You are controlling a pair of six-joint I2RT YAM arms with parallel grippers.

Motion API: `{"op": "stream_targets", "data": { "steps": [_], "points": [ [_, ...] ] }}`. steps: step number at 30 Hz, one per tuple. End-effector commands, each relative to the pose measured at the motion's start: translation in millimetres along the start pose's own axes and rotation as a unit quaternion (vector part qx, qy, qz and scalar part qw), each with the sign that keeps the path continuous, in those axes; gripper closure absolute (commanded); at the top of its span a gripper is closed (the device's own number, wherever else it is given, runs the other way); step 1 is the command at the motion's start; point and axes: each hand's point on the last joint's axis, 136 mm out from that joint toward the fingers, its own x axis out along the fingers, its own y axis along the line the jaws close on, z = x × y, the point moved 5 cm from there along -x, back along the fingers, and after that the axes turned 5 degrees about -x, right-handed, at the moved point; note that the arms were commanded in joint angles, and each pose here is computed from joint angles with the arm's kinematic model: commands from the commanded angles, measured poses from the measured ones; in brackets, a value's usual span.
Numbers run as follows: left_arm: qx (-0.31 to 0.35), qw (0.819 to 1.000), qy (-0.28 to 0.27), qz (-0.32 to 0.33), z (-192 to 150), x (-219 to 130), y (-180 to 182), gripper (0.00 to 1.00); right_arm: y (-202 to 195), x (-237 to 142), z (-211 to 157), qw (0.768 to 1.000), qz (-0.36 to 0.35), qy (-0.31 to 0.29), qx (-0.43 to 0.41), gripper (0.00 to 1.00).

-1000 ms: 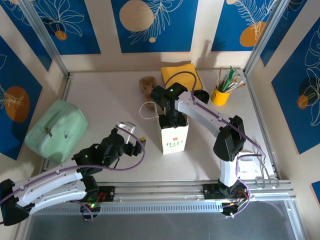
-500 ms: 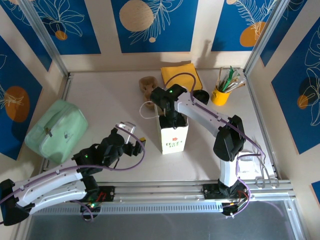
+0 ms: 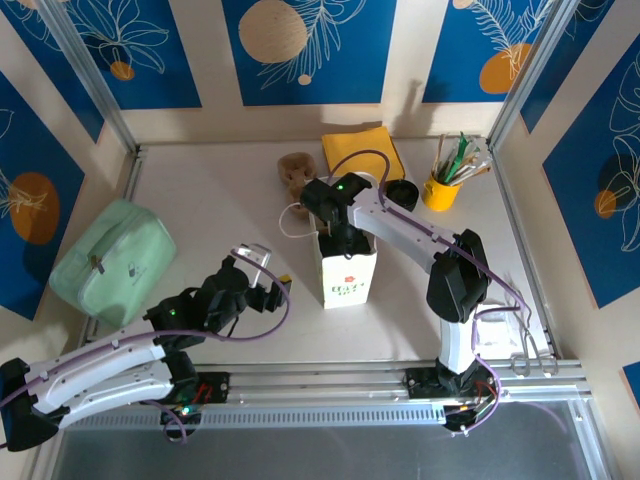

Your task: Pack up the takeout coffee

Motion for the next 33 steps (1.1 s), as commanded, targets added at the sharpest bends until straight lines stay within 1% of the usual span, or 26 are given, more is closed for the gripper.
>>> {"op": "stream_targets", "data": {
  "steps": [1, 19, 33],
  "points": [
    [0.006, 1.0, 0.002, 0.006, -1.4, -3.1, 2.4, 0.07, 4.8, 4.4, -5.9, 1.0, 0.01, 0.013, 0.004, 0.39],
    [0.003, 1.0, 0.003, 0.007, -4.0, -3.1, 3.5, 0.07, 7.8, 19.5, -2.2, 1.0, 0.011, 0.025, 0.003, 0.39],
    [0.001, 1.0, 0.002, 0.005, -3.6, -2.8, 2.7, 0.07, 7.4, 19.3, -1.3, 1.0, 0.011, 0.023, 0.003, 0.39]
  ]
}}
